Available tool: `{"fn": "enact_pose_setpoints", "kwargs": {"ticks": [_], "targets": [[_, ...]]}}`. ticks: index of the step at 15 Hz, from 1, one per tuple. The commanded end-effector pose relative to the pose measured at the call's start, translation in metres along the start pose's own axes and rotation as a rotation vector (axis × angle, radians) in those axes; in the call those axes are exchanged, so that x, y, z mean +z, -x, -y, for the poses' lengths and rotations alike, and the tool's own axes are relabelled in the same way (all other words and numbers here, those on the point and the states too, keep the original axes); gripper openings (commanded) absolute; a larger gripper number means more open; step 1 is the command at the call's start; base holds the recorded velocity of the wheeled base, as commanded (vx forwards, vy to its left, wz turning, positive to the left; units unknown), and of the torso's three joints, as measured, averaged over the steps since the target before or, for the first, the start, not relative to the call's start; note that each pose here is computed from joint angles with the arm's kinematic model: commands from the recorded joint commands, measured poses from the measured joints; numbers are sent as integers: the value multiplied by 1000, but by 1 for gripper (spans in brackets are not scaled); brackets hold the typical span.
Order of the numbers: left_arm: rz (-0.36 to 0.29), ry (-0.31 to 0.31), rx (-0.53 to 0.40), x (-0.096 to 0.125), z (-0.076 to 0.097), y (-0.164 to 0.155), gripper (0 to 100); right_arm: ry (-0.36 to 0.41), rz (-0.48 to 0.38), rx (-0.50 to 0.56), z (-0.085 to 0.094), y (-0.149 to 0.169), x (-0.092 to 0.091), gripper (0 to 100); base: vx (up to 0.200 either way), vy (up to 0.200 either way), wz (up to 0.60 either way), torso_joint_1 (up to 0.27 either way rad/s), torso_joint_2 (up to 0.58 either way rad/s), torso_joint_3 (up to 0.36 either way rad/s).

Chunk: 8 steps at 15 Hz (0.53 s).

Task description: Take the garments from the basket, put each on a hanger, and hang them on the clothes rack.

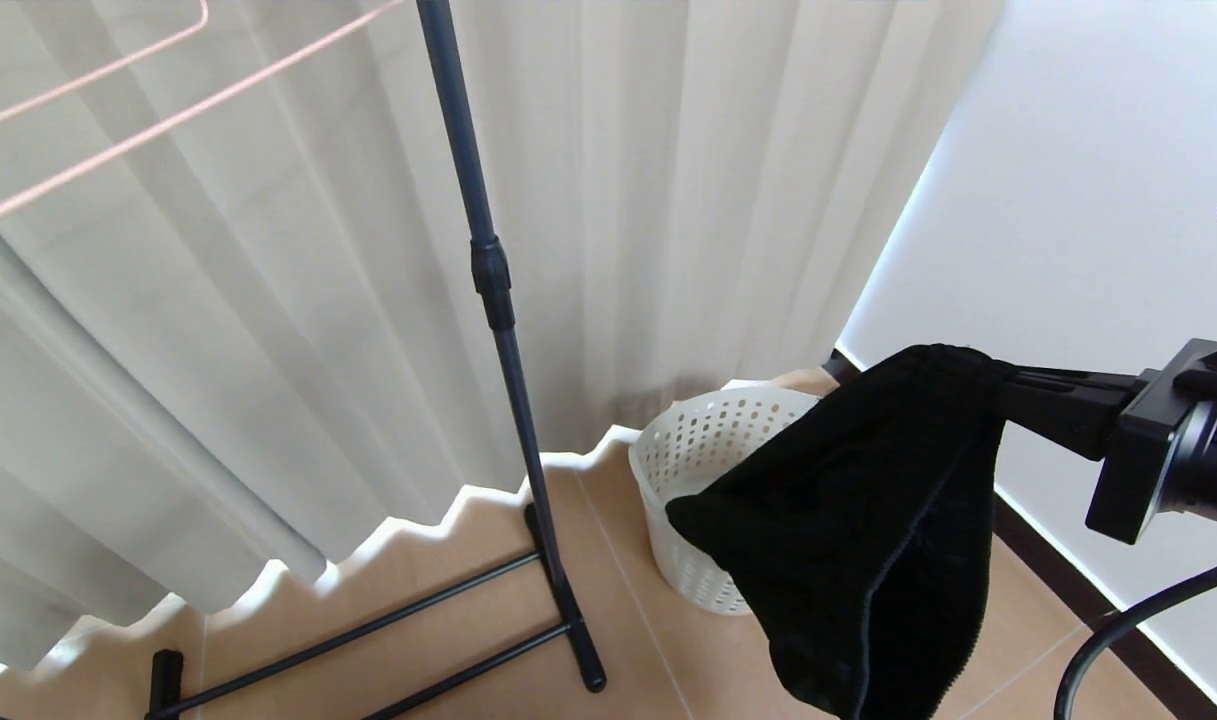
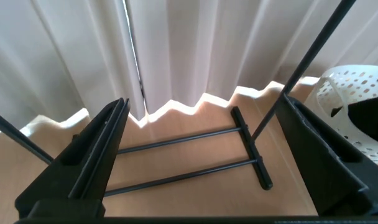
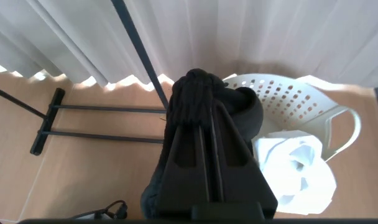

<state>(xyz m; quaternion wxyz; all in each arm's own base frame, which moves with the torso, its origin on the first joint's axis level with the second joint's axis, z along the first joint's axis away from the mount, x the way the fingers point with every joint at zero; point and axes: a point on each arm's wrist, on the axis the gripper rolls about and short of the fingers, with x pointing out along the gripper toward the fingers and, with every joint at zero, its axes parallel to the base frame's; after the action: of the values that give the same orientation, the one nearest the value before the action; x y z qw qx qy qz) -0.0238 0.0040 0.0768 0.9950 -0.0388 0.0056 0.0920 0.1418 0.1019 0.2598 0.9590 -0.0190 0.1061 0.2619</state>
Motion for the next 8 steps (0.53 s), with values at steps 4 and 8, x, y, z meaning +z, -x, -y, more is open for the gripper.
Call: {"fn": "enact_pose_setpoints", "kwargs": {"ticks": [4, 8], "targets": [[0, 0, 0, 0, 0, 0, 100, 4, -11, -1, 0, -1, -3, 0, 0, 0, 0, 79, -447, -168], [0, 0, 0, 0, 0, 0, 100, 4, -12, -1, 0, -1, -3, 0, 0, 0, 0, 122, -474, -161]]}}
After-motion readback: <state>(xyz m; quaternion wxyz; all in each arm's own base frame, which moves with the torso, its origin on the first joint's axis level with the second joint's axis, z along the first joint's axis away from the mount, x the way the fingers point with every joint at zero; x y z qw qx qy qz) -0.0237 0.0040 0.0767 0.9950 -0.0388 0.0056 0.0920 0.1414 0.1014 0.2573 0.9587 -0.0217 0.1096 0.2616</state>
